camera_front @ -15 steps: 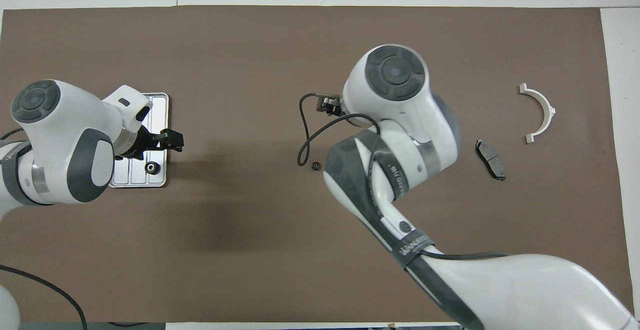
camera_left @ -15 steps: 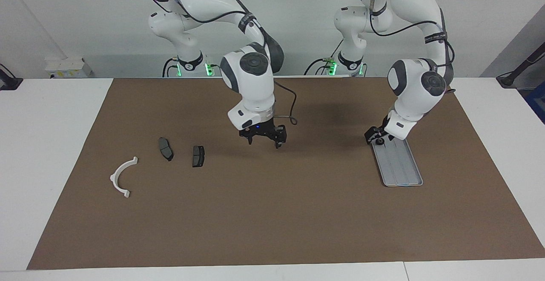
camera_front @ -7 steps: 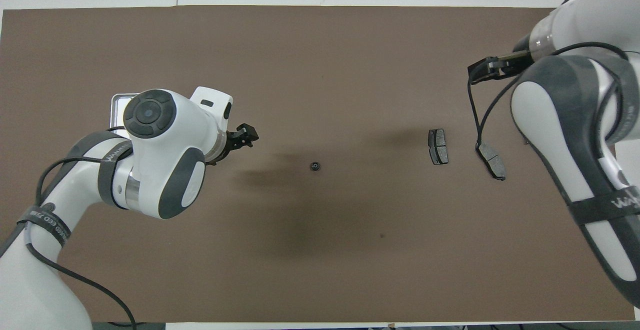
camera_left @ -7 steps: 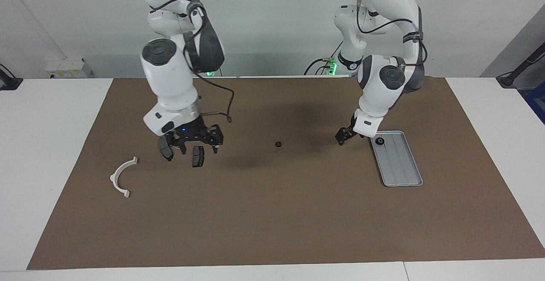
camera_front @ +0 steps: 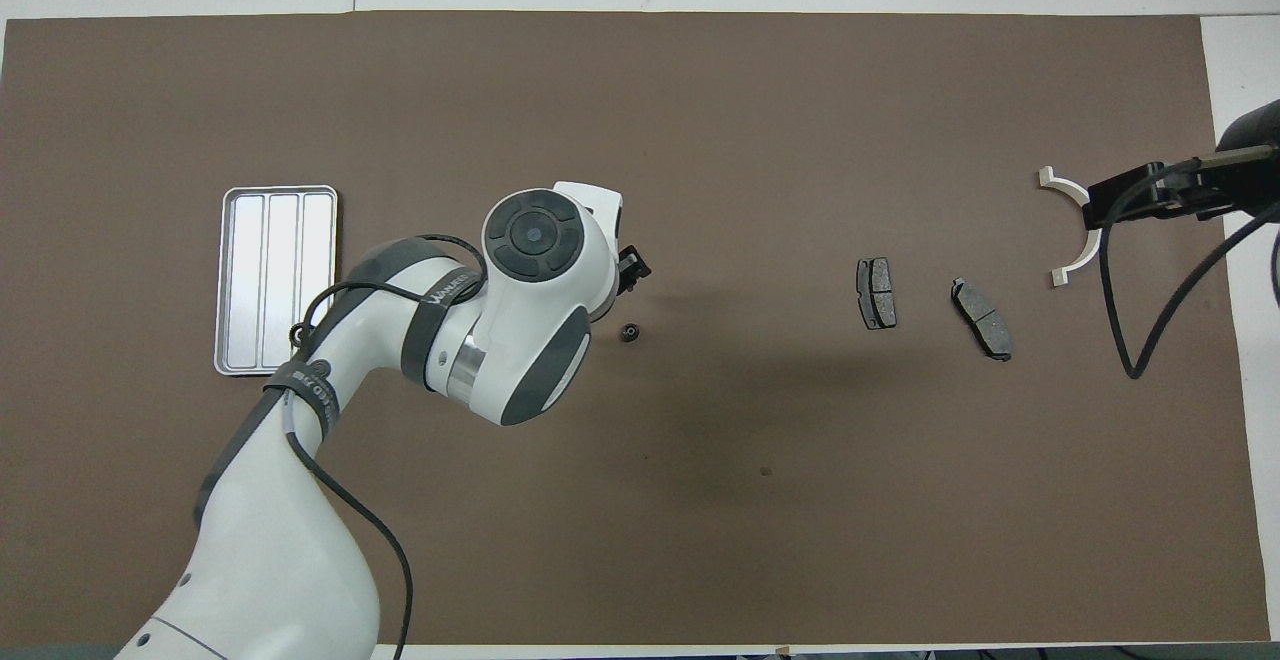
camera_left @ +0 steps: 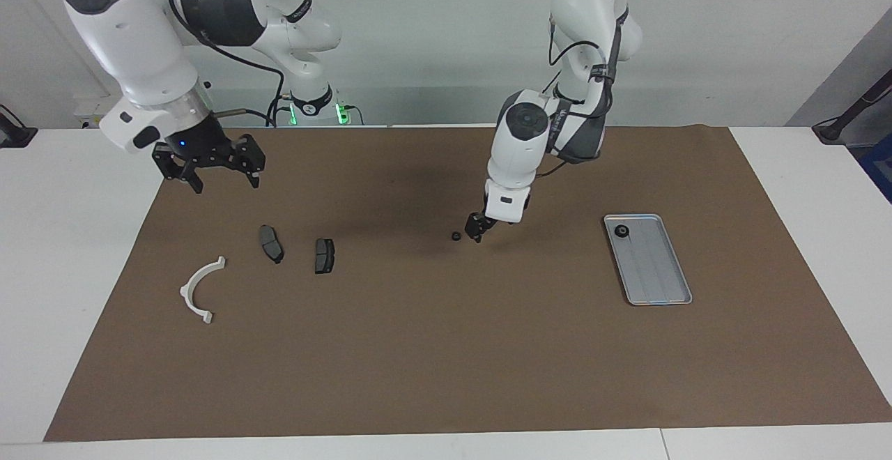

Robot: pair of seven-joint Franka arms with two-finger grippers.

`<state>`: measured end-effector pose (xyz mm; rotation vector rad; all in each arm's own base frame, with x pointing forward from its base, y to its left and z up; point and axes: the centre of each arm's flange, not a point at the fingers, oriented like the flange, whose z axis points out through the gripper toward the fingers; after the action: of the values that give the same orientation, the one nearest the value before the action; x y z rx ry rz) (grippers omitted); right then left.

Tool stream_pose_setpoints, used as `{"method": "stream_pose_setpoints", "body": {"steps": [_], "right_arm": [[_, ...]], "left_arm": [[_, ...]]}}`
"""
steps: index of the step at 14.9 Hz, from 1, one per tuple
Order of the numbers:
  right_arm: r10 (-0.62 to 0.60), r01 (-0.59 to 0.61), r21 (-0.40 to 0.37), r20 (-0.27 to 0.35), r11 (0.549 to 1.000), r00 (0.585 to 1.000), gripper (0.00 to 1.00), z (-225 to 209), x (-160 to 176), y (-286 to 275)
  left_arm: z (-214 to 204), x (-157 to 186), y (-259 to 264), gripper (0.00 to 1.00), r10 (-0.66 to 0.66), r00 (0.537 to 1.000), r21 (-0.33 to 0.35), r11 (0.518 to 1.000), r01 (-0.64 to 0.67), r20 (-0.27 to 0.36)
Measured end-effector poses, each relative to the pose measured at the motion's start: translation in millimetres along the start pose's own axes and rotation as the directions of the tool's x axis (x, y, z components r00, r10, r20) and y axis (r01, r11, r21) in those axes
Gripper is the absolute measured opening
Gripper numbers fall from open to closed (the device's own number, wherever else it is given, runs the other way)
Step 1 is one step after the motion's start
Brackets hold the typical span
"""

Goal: Pick bearing gear from pile to tray
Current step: 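Reach the left gripper to the second gear while the right gripper withdraws, then grasp the second black gear with the left gripper and lift it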

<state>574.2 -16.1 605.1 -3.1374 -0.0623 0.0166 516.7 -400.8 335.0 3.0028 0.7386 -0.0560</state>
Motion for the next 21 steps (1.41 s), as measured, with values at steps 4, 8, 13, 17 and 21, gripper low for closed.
{"method": "stream_pose_setpoints", "body": {"steps": [4,8,13,17,21], "right_arm": [[0.014,-0.014,0.003,0.048,1.0,0.999,1.0,21.0,-7.4,7.8],[0.015,-0.015,0.003,0.051,1.0,0.999,1.0,21.5,-11.5,7.4],[0.015,-0.015,0.001,0.017,1.0,1.0,1.0,4.0,-19.3,6.7],[0.015,-0.015,0.0,0.0,1.0,1.0,1.0,2.0,-18.3,6.8],[0.019,-0.019,0.0,0.0,1.0,1.0,1.0,2.2,-18.3,6.8]], "left_arm": [[7.0,-6.9,16.6,1.0,0.009,1.0,0.0,1.0,-0.009,-0.001],[20.5,-20.6,16.3,0.93,0.028,1.0,0.026,0.999,-0.028,0.011],[33.9,-34.1,13.4,0.83,0.043,0.999,0.047,0.998,-0.044,0.02],[42.0,-34.3,9.2,0.7,0.04,0.999,0.044,0.998,-0.041,0.017],[41.6,-33.9,9.3,0.7,0.04,0.999,0.041,0.998,-0.041,0.015]]}}
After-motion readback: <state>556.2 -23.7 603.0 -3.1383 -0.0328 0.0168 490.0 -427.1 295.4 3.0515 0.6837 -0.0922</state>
